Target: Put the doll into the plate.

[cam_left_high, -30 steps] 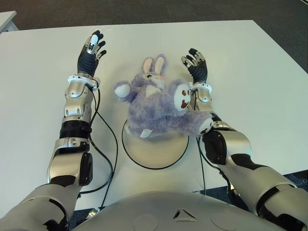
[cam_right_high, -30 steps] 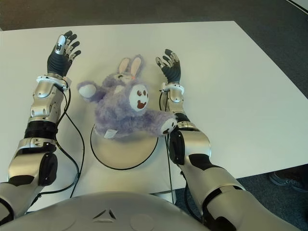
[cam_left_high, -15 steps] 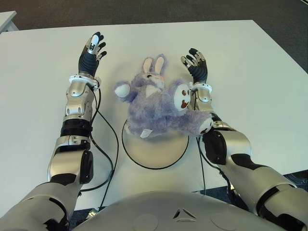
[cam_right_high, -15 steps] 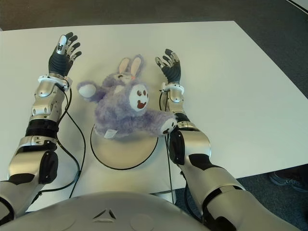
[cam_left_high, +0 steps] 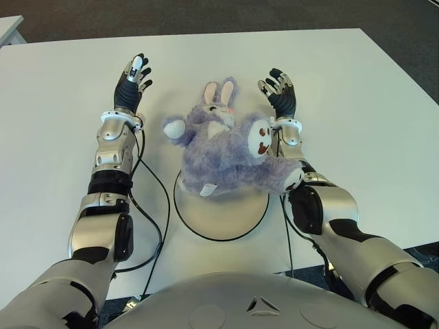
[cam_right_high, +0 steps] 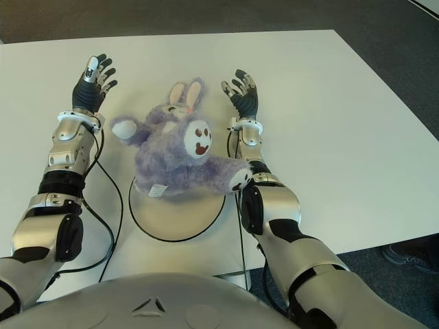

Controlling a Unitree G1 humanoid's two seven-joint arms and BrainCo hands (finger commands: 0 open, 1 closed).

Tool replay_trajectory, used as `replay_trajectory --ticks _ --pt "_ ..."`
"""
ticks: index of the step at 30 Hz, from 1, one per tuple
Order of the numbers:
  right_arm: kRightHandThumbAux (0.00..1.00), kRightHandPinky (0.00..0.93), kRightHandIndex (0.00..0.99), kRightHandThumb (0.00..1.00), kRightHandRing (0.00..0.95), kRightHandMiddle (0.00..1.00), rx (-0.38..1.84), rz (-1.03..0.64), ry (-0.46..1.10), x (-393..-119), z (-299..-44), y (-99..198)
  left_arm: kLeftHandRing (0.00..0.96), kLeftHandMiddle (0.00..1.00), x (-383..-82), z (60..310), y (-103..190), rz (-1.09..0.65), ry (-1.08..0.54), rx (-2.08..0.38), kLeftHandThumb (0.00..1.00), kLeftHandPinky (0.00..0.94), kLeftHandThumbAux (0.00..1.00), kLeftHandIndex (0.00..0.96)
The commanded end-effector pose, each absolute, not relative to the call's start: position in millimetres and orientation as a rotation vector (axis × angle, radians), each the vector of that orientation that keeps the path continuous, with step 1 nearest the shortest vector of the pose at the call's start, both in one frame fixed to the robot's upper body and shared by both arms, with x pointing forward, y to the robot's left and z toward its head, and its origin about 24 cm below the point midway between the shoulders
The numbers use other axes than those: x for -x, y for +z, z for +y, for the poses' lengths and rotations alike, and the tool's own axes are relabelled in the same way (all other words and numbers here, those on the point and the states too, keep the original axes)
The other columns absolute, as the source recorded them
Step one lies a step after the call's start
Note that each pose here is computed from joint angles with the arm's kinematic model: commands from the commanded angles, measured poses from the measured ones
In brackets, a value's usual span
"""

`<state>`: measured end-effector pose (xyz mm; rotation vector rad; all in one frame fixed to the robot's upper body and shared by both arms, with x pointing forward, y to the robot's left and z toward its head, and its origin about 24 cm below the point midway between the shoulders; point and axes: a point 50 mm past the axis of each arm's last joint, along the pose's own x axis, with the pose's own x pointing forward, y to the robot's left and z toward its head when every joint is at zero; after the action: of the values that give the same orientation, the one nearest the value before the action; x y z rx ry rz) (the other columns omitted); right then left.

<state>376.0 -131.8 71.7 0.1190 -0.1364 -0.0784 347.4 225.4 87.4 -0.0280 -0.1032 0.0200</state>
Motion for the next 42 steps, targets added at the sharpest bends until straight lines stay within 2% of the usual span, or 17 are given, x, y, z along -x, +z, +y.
replay_trajectory --ticks 1,21,42 --pt "0.812 0.202 0.184 0.334 0.160 0.159 -0.122 -0.097 -0.092 -369.5 -134.0 57.9 0.000 0.022 -348.5 221.9 79.4 -0.069 0.028 0.041 0.000 0.000 0.280 0.000" --pt "0.823 0.201 0.179 0.360 0.165 0.164 -0.127 -0.099 -0.090 -369.3 -133.6 58.0 0.000 0.004 -348.2 219.8 66.1 -0.029 0.031 0.066 0.000 0.000 0.257 0.000" --pt "0.822 0.218 0.168 0.298 0.168 0.158 -0.117 -0.091 -0.095 -369.3 -134.2 57.1 0.000 0.017 -346.9 216.7 55.3 0.012 0.047 0.090 0.000 0.000 0.260 0.000"
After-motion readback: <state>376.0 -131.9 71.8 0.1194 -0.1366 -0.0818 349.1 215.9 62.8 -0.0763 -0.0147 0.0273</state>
